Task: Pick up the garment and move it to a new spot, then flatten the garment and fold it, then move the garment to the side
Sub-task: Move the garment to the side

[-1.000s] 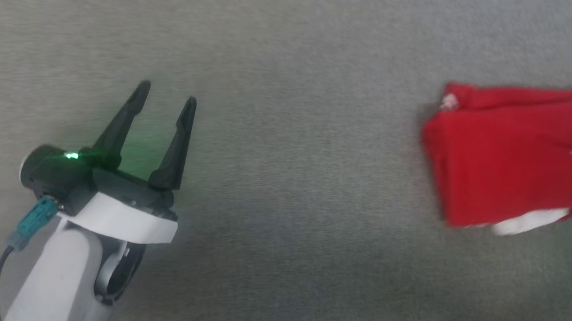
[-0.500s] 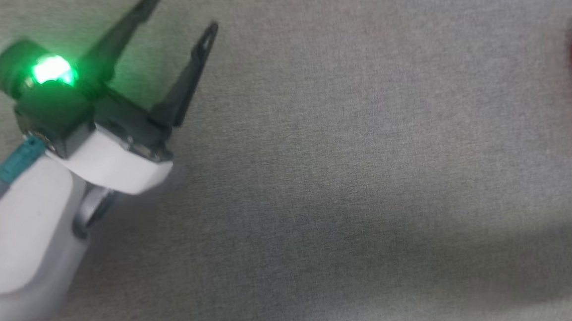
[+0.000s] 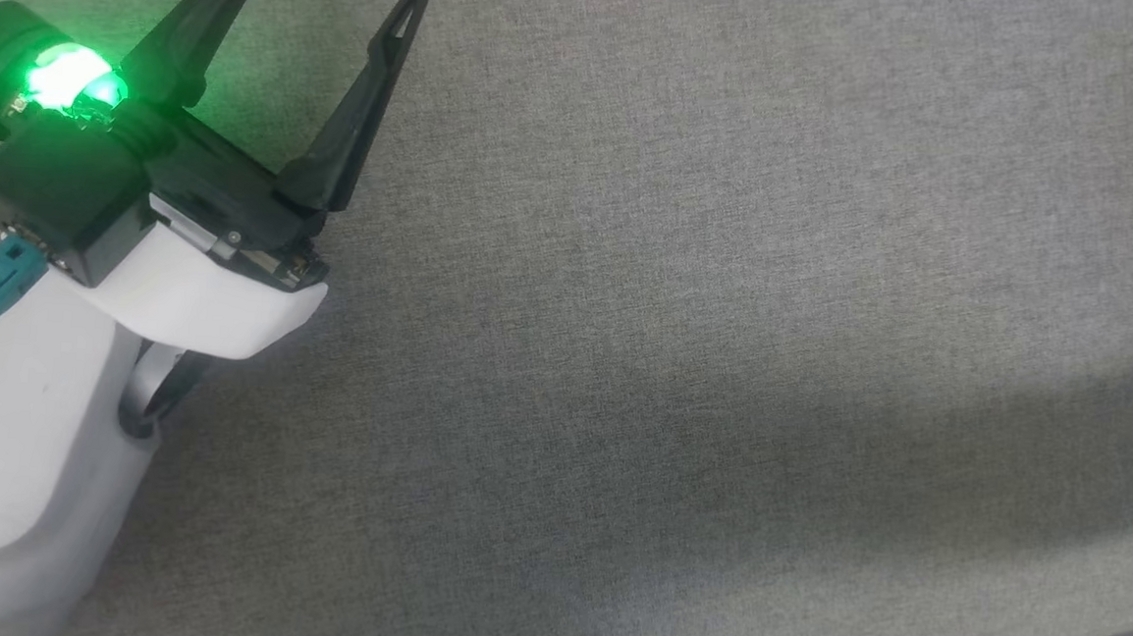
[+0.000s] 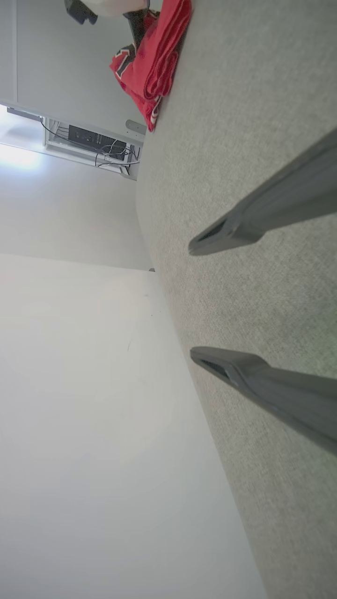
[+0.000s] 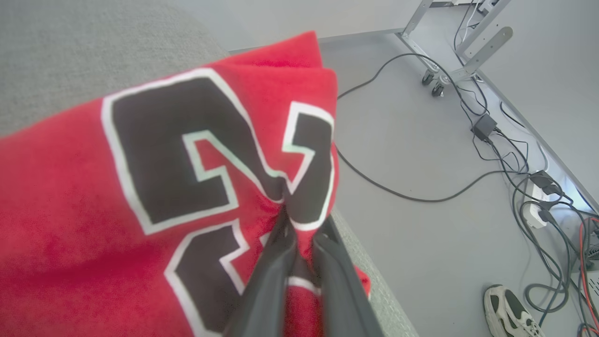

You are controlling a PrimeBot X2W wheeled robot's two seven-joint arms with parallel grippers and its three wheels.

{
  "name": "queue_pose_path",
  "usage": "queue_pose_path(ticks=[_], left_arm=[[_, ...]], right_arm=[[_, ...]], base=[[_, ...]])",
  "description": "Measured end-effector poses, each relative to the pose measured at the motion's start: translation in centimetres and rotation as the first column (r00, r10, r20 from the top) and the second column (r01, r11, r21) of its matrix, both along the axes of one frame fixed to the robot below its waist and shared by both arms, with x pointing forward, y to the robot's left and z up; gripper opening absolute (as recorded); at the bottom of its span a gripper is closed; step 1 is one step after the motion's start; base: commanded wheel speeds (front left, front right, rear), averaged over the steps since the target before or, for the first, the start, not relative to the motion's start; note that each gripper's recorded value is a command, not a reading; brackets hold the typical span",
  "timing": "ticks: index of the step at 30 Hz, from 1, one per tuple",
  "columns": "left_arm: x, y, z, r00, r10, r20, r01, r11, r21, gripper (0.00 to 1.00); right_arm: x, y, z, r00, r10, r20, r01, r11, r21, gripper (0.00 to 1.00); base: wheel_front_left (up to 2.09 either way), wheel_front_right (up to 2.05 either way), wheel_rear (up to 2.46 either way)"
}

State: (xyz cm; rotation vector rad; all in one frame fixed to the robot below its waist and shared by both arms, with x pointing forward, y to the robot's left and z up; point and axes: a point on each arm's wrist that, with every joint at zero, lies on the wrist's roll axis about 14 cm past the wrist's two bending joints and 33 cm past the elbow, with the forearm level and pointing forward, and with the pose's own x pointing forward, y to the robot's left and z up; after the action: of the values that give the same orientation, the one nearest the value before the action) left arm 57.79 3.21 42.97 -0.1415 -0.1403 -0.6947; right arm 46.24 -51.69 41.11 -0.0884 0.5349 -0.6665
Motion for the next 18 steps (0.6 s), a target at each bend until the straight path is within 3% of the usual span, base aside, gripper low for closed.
queue_pose_path(ticks=[1,2,10,18], left_arm=[[0.0,0.0,0.0,1.0,0.001,-0.001,-0.001,1.0,0.0,1.0],[0.0,0.0,0.1,1.0,0.004,-0.003,-0.004,1.0,-0.001,1.0],[-1.7,1.5,1.0,0.995,0.078,-0.067,-0.079,0.997,-0.013,1.0],[-6.1,5.0,1.8,0.963,0.215,-0.163,-0.22,0.975,-0.013,1.0]], right_arm=[[-0.1,0.0,-0.2,1.0,0.0,-0.002,0.0,1.0,0.0,0.48],[-0.2,0.0,-0.3,1.0,-0.002,-0.002,0.002,1.0,-0.002,1.0],[1.0,1.7,2.2,0.992,0.118,0.04,-0.115,0.991,-0.073,1.0],[2.2,9.1,3.5,0.933,0.33,0.146,-0.324,0.944,-0.061,1.0]], base=[[0.0,0.0,0.0],[0.0,0.0,0.0],[0.0,0.0,0.0],[0.0,0.0,0.0]])
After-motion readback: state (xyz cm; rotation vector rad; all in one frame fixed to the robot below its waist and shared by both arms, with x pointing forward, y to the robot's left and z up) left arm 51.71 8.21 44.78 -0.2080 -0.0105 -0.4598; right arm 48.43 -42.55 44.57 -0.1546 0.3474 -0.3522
